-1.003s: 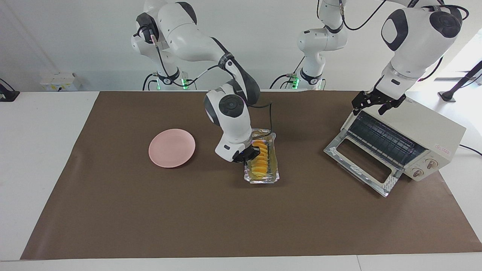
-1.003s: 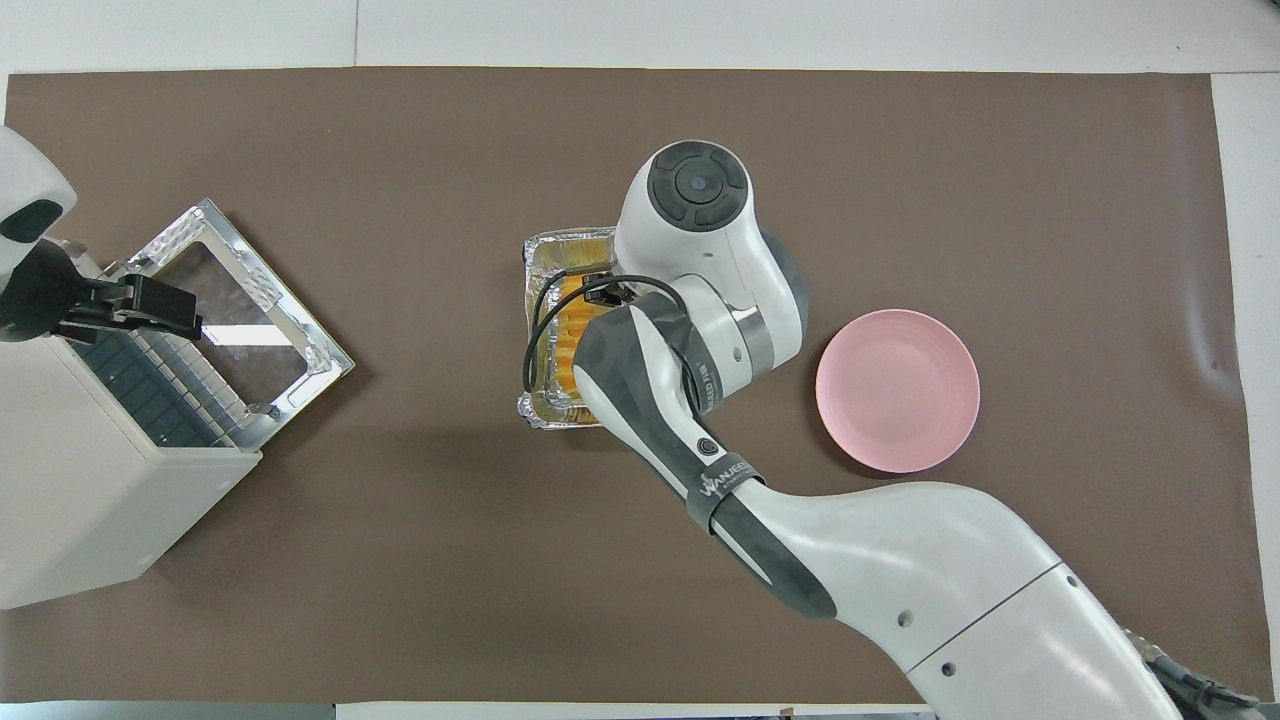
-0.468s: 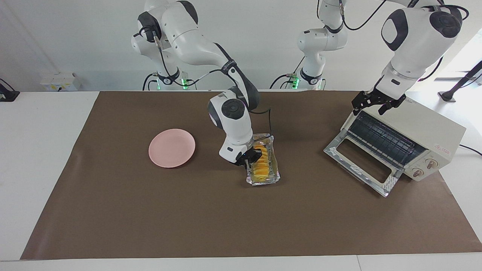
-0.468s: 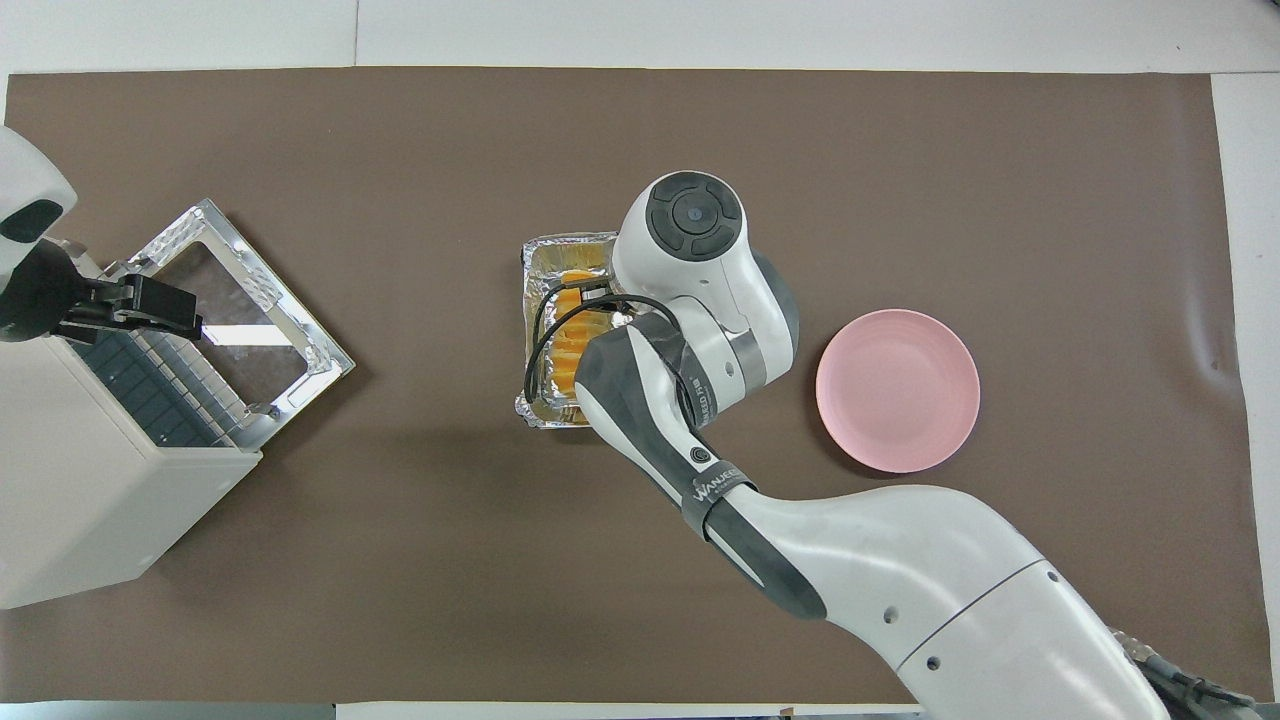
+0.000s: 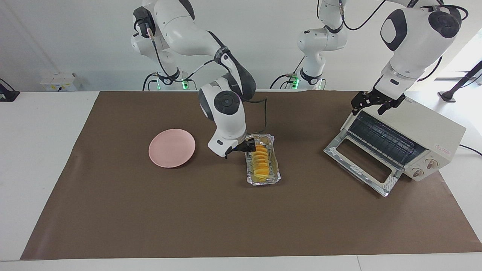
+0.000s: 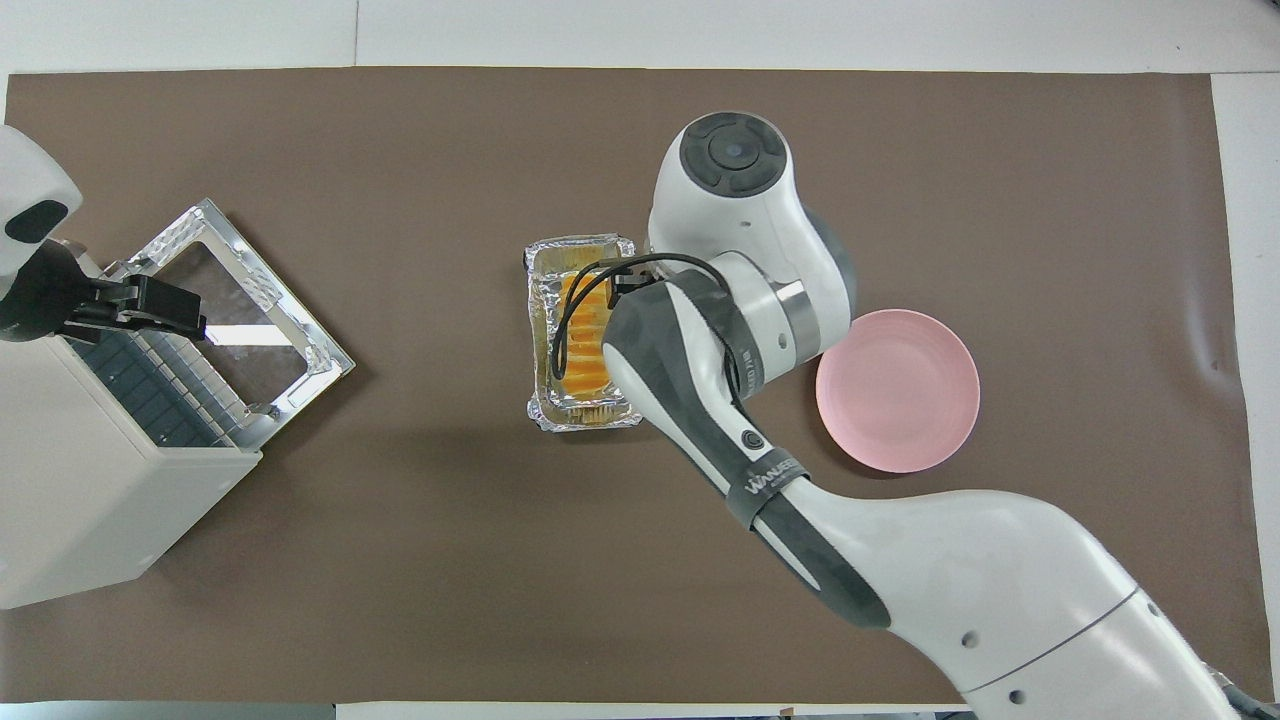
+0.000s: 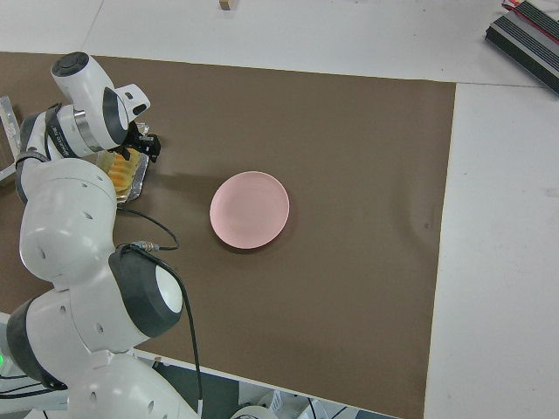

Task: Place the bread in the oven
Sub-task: 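Slide the foil tray toward the oven with the right gripper, then release the tray with the right gripper while the left gripper reaches it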

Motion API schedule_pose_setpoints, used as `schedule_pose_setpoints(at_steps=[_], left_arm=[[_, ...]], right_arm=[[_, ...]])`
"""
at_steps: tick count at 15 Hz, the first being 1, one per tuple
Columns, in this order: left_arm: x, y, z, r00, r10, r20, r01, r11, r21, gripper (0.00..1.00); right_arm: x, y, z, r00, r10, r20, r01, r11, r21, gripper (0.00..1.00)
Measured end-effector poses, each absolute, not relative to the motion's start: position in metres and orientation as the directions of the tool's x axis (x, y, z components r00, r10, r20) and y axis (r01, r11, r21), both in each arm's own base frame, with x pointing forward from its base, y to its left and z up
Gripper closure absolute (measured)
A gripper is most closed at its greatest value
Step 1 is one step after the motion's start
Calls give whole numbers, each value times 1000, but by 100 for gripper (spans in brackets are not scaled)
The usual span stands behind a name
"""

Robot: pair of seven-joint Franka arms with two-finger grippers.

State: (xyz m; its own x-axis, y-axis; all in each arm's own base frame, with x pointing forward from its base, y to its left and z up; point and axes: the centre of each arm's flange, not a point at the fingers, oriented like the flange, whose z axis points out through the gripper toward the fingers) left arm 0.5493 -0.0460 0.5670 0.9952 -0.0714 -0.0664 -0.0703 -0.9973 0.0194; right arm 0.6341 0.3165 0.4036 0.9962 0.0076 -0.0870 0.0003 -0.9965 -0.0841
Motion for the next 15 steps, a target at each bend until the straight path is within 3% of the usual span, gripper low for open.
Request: schedule_pose_setpoints(at_steps=[3, 6, 10, 15], left_arm=[[546, -78, 568, 991, -117, -59, -116, -993, 19, 0], [539, -142, 573, 994, -105, -11, -105, -994, 21, 0], [510, -243, 571, 987, -163, -7, -163, -986, 23, 0], [513, -350, 522, 989, -142, -49, -141, -990, 23, 0]], right_arm=[[666, 205, 452, 995, -72, -73, -79, -992, -94, 0], [673, 101, 488, 997, -51, -65, -58, -993, -104, 0], [661, 7, 518, 997, 24, -77, 15, -993, -116, 0], [632, -62, 556, 995, 55, -78, 48, -995, -89, 0]])
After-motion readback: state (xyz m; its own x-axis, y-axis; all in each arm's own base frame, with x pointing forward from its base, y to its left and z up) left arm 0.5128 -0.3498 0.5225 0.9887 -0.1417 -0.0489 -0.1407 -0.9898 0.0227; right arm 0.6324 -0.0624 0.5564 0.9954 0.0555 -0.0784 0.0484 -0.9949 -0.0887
